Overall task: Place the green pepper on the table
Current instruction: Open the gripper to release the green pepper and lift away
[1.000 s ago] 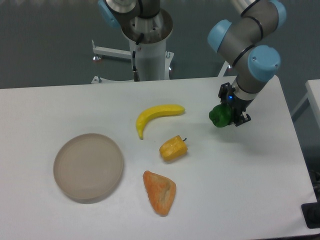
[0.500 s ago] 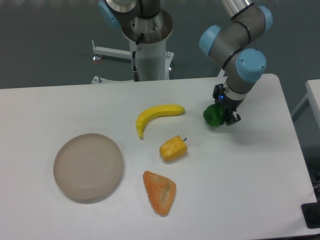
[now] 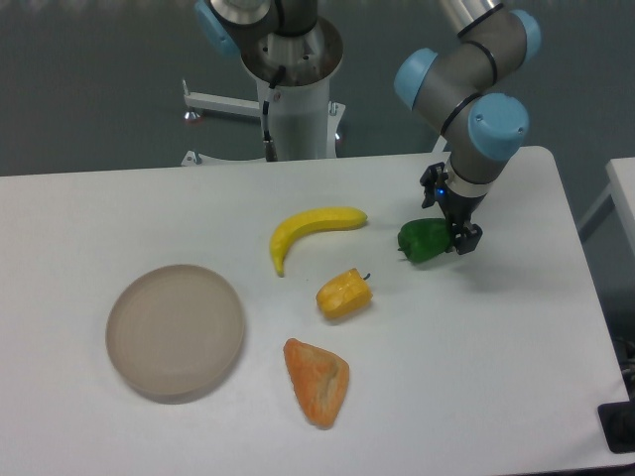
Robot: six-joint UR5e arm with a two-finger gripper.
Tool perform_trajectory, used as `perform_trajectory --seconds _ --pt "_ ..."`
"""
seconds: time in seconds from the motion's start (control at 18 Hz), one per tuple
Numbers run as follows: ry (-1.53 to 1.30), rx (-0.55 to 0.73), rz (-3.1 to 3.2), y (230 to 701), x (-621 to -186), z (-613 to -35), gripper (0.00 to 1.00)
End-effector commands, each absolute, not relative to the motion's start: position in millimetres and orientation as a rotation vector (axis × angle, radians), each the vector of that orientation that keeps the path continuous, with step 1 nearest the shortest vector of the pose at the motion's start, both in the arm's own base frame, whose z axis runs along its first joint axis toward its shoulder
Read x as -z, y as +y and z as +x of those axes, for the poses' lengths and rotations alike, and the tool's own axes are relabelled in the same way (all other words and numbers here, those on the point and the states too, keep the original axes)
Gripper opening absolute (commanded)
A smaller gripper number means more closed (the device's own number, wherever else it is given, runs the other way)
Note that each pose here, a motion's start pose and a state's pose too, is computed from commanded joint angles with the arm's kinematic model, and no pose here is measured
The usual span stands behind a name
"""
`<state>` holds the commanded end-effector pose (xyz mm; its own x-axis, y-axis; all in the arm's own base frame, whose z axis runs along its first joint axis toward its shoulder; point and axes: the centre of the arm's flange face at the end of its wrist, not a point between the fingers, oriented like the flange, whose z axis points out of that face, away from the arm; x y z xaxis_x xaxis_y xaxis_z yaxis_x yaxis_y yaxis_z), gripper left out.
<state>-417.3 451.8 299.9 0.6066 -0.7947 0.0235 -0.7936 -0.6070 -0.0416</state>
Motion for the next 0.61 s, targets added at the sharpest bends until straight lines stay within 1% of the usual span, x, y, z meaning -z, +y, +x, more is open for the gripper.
perform_trajectory --seconds 0.22,0.28,0.44,0.56,0.61 --pt "1.216 0.059 -2.852 468.0 -331.3 -426.4 1.00" --pt "1.247 0.064 -2.841 482.8 -339.0 -423.0 1.00" --pt "1.281 0.022 -2.820 508.5 -370.8 -426.0 1.00" --pt "1.255 0.022 -2.836 523.9 -377.5 -426.4 1.00" --pt "1.172 0.018 -2.877 536.3 -378.1 -423.2 1.00"
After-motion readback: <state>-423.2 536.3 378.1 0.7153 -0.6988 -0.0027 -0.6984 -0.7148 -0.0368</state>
